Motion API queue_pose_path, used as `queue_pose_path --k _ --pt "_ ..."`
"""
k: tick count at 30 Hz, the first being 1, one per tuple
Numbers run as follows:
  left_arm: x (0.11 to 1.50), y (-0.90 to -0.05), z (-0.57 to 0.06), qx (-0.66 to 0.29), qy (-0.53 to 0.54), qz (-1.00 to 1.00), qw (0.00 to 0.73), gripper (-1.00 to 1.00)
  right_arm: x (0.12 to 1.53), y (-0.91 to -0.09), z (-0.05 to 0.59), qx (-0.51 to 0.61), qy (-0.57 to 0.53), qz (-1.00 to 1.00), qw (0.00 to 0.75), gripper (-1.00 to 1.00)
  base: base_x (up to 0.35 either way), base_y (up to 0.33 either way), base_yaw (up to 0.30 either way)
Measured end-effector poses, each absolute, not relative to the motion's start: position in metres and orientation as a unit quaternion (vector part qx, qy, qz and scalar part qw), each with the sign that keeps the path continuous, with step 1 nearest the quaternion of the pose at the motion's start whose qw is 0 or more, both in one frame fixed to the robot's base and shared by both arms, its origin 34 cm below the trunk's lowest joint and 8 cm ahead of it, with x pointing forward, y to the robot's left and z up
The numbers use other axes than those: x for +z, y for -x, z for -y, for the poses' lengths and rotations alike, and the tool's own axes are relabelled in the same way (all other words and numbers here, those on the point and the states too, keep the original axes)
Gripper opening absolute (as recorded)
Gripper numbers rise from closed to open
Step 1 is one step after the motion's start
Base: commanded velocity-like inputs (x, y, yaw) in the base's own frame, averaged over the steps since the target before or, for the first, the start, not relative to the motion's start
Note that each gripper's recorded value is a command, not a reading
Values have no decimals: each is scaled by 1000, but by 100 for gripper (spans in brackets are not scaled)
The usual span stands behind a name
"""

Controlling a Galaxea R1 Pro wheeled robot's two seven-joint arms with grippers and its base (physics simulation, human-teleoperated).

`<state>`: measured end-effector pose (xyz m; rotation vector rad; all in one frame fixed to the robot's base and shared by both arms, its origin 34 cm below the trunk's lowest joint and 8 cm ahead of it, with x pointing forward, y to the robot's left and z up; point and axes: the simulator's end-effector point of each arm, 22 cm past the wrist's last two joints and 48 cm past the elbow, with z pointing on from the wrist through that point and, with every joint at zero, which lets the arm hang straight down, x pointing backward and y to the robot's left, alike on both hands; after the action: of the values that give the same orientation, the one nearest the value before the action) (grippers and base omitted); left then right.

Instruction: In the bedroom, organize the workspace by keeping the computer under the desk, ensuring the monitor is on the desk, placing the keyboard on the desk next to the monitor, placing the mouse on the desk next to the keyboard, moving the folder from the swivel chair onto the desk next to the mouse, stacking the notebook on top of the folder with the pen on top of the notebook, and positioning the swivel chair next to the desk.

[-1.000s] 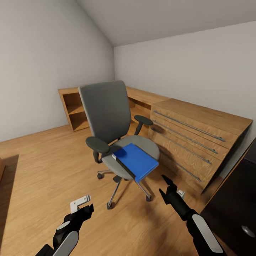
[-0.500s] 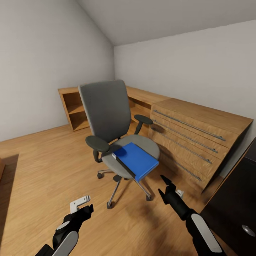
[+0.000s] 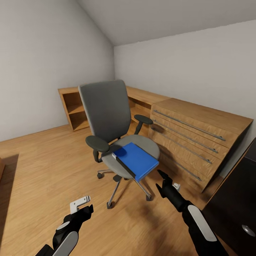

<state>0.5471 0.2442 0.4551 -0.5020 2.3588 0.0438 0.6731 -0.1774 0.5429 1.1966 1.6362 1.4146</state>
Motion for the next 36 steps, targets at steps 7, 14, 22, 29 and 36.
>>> queue_pose_path --k 7,14,22,29,36 --pt "455 -547 -244 17 194 -914 357 100 545 -674 174 543 -454 -626 328 100 0 0 0" --pt "455 -547 -245 18 194 -914 356 100 535 -671 177 536 -459 -631 323 100 34 0 0" --pt "454 -547 -246 19 194 -914 356 100 531 -670 176 534 -460 -633 321 100 99 0 0" --pt "454 -547 -247 20 195 -914 356 100 529 -668 170 534 -456 -638 315 100 119 93 0" --pt "454 -546 -248 21 195 -914 356 100 528 -668 170 533 -456 -639 315 100 69 20 0"
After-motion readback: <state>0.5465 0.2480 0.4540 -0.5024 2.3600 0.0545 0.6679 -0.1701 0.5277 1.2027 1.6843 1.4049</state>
